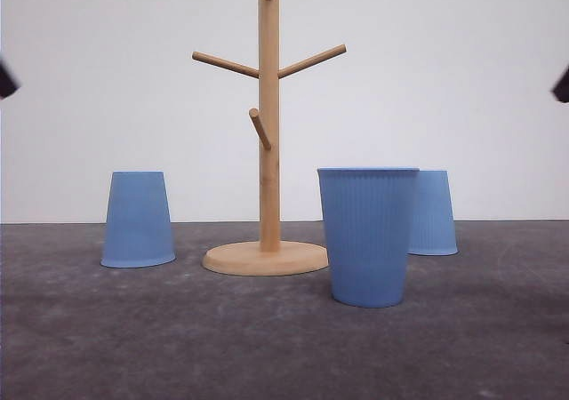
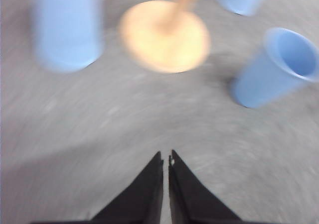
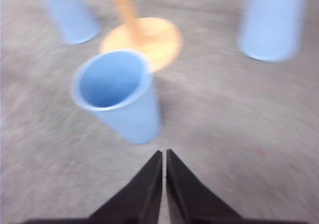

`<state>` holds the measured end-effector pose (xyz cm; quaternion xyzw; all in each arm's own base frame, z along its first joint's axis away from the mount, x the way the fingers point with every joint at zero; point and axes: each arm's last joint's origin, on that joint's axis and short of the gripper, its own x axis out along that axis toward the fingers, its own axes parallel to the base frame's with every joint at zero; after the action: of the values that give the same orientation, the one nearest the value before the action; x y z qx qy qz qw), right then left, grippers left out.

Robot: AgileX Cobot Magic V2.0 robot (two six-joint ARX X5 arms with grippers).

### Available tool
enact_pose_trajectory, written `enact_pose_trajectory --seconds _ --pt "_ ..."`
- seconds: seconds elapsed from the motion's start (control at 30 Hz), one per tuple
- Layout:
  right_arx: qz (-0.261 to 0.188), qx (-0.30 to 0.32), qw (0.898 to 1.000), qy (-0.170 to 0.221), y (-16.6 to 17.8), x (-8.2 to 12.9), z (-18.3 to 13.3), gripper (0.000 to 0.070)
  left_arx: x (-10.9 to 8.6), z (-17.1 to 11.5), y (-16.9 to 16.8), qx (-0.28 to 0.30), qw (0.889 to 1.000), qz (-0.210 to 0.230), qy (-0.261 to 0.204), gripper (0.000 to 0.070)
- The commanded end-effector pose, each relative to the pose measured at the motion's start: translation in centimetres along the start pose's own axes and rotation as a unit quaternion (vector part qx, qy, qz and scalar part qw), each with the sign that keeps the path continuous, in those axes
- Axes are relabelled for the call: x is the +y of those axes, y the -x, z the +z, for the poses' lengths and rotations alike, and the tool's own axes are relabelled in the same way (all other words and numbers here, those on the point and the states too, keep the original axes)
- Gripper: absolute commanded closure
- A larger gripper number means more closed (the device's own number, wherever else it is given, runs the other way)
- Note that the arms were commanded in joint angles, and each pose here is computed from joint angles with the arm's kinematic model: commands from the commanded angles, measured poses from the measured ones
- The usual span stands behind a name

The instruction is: Place three cups

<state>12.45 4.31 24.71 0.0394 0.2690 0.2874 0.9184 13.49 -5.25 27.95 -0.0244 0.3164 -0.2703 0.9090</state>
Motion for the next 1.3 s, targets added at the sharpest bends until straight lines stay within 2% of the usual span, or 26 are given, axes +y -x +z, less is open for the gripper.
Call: enact_pose_trajectory --seconds 0.0,0.1,0.27,0.4,0.43,0.47,0.53,0.6,0.8,1.0,1.17,1.27 --pt "0.012 -0.011 0.999 0.033 -0.1 0.4 0.7 0.0691 -0.6 1.0 0.0 -0.01 0.998 -0.011 -0.062 0.0697" --pt "0.029 -0.02 0.998 0.049 -0.6 0.8 1.0 0.0691 -1.1 1.8 -0.4 -0.003 0.997 -0.02 -0.08 0.0697" --pt "0.036 -0.024 0.998 0.054 -0.9 0.9 1.2 0.0691 -1.3 2.5 -0.9 0.004 0.996 -0.025 -0.081 0.0693" --pt "0.036 -0.024 0.998 0.054 -0.9 0.9 1.2 0.0689 -1.3 2.5 -0.9 0.004 0.996 -0.025 -0.081 0.0667" --pt "0.036 -0.024 0.998 0.054 -0.9 0.9 1.2 0.0669 -1.3 2.5 -0.9 0.004 0.996 -0.025 -0.081 0.065" --pt "0.036 -0.024 0.998 0.054 -0.9 0.9 1.2 0.0614 -1.3 2.5 -0.9 0.004 0.996 -0.026 -0.081 0.0591" --pt "0.036 -0.025 0.998 0.054 -0.9 0.9 1.2 0.0429 -1.3 2.5 -0.9 0.004 0.996 -0.026 -0.081 0.0384" --pt "0.035 -0.025 0.998 0.053 -0.9 0.9 1.2 0.0264 -1.3 2.5 -0.9 0.004 0.997 -0.026 -0.076 0.0214" --pt "0.036 -0.025 0.998 0.051 -0.9 0.9 1.2 0.025 -1.3 2.5 -0.9 0.004 0.998 -0.017 -0.054 0.0221" --pt "0.036 -0.025 0.998 0.049 -0.9 0.9 1.2 0.025 -0.7 2.7 -1.4 0.0 0.998 0.058 -0.008 0.0223" --pt "0.036 -0.024 0.998 0.046 -0.9 0.9 1.2 0.025 0.5 3.8 -3.4 0.006 0.996 0.079 0.048 0.0218" --pt "0.036 -0.025 0.998 0.046 -0.9 0.9 1.2 0.025 1.5 5.0 -5.0 0.023 0.993 0.093 0.069 0.0183"
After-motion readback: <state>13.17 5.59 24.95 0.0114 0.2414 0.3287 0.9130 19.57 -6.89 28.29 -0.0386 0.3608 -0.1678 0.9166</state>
